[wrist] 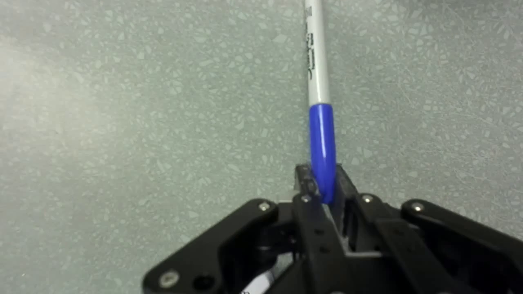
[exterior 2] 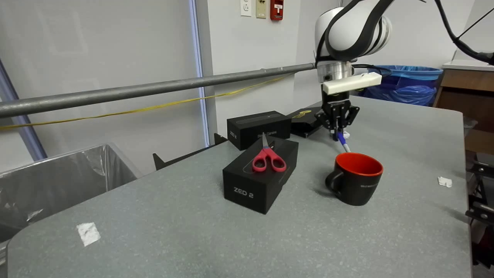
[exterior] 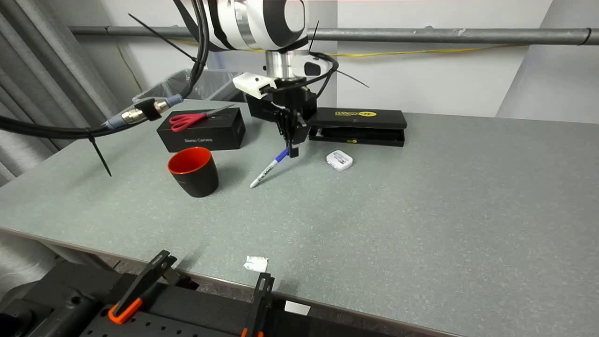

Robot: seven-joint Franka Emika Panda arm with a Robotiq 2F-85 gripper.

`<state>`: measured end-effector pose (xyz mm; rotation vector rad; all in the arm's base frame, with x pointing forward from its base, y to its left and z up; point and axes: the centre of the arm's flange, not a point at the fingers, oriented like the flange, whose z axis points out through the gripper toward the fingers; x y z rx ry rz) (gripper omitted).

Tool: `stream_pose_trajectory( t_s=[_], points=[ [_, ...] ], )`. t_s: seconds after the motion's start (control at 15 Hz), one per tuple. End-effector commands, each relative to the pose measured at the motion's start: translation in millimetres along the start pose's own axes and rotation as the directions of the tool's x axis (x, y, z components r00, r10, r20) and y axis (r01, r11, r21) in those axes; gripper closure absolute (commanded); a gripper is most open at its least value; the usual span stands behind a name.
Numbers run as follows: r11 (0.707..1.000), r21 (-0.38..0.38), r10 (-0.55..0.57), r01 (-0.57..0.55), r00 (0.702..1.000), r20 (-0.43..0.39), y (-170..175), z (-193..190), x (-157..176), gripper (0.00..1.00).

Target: Remove the marker from the mug cup and place it on the table

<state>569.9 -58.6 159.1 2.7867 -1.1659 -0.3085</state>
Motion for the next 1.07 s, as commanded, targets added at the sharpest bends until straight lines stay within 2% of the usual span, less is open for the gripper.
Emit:
stream_pose_trajectory(
  t_s=[0.0,0.47,0.8,0.87,1.0],
  points=[
    [0.999,-0.019,0.033,-0.033,0.999,0.009,-22,-5,16,0.55],
    [0.999,0.018,0.027,-0.026,0.999,-0.020,-28,-25,15,0.02],
    [0.998,0.056,0.013,-0.014,1.000,0.014,-29,-34,13,0.00],
    [0.999,0.036,0.013,-0.012,1.000,-0.024,-25,-23,13,0.00],
    [0.999,0.046,0.014,-0.013,1.000,-0.018,-27,-24,12,0.00]
  ],
)
